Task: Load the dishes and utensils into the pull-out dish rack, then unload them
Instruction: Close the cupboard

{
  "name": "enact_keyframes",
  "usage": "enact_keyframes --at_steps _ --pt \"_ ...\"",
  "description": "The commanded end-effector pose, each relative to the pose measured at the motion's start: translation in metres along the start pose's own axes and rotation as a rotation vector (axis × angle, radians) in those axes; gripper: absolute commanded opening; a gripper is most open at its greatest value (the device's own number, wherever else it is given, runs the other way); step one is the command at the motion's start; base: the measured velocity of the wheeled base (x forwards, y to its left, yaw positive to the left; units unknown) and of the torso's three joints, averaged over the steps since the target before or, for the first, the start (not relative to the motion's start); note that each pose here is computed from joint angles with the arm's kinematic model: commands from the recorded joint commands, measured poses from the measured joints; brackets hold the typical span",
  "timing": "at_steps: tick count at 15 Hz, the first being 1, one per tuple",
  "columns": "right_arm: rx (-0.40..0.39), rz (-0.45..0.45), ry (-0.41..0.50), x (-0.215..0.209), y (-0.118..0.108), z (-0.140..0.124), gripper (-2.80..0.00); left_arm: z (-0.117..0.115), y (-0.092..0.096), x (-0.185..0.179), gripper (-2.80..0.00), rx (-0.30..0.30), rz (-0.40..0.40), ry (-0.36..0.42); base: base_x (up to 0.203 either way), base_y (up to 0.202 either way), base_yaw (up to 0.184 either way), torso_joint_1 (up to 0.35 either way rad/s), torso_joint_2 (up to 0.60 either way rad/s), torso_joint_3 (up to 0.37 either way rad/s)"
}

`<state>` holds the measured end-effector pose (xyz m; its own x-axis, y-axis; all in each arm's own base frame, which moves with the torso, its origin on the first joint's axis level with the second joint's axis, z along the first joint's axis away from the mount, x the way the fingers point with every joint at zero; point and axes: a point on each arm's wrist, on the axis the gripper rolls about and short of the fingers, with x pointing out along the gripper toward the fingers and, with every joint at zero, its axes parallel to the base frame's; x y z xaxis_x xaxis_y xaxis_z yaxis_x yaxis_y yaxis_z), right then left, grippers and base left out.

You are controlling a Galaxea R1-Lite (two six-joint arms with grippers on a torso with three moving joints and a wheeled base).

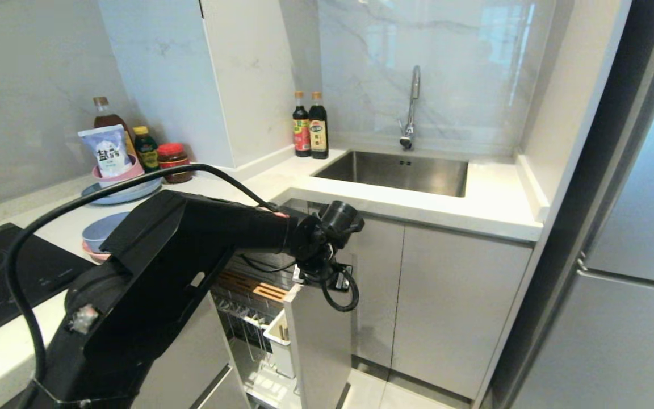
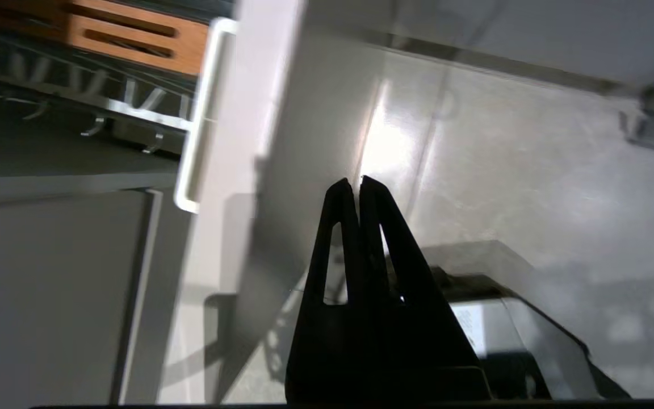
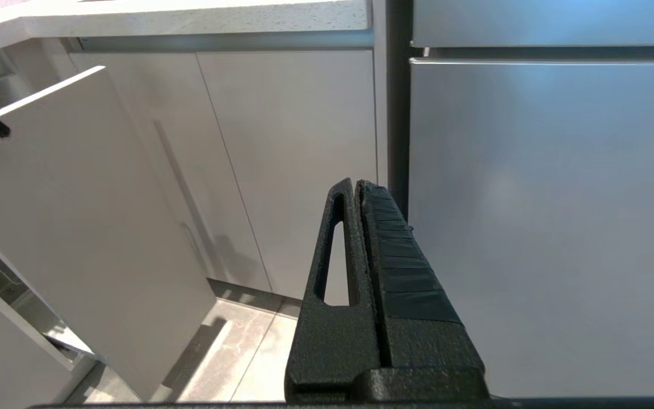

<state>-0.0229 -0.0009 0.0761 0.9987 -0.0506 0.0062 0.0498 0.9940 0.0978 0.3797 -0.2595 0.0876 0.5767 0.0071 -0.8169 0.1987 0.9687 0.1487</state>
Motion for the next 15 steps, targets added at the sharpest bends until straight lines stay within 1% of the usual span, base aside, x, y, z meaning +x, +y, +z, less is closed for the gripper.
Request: enact_keyframes --at_steps 1,2,3,8,9,11,14,15 --pt "0.001 0.000 -0.005 0.000 0.000 0.000 -2.80 0.005 0.012 0.011 -2.80 -0.017 0.079 -0.009 0.000 0.000 0.000 0.000 0.00 0.000" --pt "0.001 0.000 -0.005 0.000 0.000 0.000 -2.80 0.007 0.021 0.017 -2.80 -0.016 0.133 -0.014 0.000 0.000 0.000 0.000 0.00 0.000" --pt "0.001 0.000 -0.005 0.000 0.000 0.000 -2.80 0.008 0.027 0.021 -2.80 -0.015 0.169 -0.014 0.000 0.000 0.000 0.000 0.00 0.000" --pt "0.001 0.000 -0.005 0.000 0.000 0.000 -2.80 0.013 0.044 0.025 -2.80 -0.028 0.232 -0.024 0.000 0.000 0.000 0.000 0.00 0.000" --pt "0.001 0.000 -0.005 0.000 0.000 0.000 -2.80 0.015 0.051 0.026 -2.80 -0.027 0.255 -0.026 0.000 0.000 0.000 0.000 0.00 0.000" --pt "0.001 0.000 -0.005 0.000 0.000 0.000 -2.80 0.022 0.069 0.030 -2.80 -0.049 0.291 -0.032 0.000 0.000 0.000 0.000 0.00 0.000" --pt "0.001 0.000 -0.005 0.000 0.000 0.000 -2.80 0.025 0.088 0.037 -2.80 -0.045 0.336 -0.031 0.000 0.000 0.000 0.000 0.00 0.000" --pt "0.001 0.000 -0.005 0.000 0.000 0.000 -2.80 0.026 0.096 0.041 -2.80 -0.043 0.370 -0.033 0.000 0.000 0.000 0.000 0.00 0.000"
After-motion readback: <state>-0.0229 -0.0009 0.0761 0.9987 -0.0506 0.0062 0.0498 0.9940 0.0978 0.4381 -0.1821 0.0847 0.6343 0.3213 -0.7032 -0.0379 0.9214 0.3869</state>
